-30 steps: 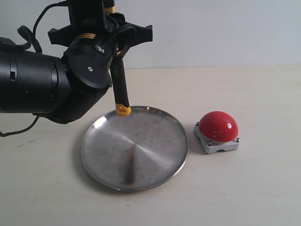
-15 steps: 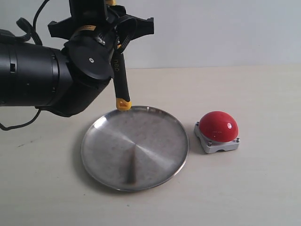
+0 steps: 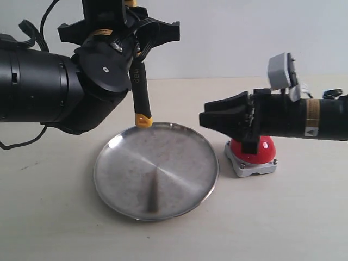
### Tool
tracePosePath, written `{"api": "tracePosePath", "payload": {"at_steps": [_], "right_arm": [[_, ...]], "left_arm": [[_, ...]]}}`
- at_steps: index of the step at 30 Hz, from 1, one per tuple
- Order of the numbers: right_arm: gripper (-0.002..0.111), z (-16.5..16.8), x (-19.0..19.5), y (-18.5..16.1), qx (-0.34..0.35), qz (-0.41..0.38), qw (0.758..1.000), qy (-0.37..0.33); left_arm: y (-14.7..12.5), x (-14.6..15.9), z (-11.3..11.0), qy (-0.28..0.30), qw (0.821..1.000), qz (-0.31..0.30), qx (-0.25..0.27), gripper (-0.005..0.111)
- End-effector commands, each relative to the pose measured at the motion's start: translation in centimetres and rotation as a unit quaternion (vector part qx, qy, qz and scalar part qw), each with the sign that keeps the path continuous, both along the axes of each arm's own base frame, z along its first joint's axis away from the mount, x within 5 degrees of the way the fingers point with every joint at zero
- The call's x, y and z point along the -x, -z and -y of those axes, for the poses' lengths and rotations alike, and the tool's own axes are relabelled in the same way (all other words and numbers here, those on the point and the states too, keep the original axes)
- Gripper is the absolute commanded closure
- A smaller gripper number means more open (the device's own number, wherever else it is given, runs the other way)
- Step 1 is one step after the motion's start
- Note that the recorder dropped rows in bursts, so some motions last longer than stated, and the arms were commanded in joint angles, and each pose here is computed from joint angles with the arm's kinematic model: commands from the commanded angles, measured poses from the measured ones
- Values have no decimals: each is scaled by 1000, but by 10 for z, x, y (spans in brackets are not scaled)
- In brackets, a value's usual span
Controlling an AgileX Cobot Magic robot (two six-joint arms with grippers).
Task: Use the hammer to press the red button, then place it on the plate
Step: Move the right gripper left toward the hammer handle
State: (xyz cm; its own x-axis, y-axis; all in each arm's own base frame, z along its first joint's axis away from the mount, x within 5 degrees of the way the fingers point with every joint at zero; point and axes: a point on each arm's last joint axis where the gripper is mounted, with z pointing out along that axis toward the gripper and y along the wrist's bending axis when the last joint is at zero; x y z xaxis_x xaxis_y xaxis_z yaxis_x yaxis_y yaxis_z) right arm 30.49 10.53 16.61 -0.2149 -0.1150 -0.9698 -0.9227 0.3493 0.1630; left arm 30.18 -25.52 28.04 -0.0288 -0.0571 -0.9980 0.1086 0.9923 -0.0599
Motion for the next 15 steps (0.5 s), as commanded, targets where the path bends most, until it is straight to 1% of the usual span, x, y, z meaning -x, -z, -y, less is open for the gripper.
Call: {"api": "tracePosePath", "payload": {"at_steps": [1,2,4,5,7,15], "right_arm": [[42,-41,-6,8,5,60,995,-77],[37,-48,-8,8,0,65,995,-77],[32,-57,-14,3,-17,72,995,-65],[32,-61,-18,1,-27,73,995,-56],[32,-65,-24,0,-23,78,996,-40],[32,-69,-40,-3,-36,92,995,-26]], "left_arm": [[-20,1,0,10,999,48,-7,107],[-20,1,0,10,999,48,-7,107],[-20,1,0,10,999,48,-7,107],[-20,1,0,10,999,48,-7,107],[-20,1,0,9,999,46,-8,107],[-18,3,3,19,999,38,-5,107]]}}
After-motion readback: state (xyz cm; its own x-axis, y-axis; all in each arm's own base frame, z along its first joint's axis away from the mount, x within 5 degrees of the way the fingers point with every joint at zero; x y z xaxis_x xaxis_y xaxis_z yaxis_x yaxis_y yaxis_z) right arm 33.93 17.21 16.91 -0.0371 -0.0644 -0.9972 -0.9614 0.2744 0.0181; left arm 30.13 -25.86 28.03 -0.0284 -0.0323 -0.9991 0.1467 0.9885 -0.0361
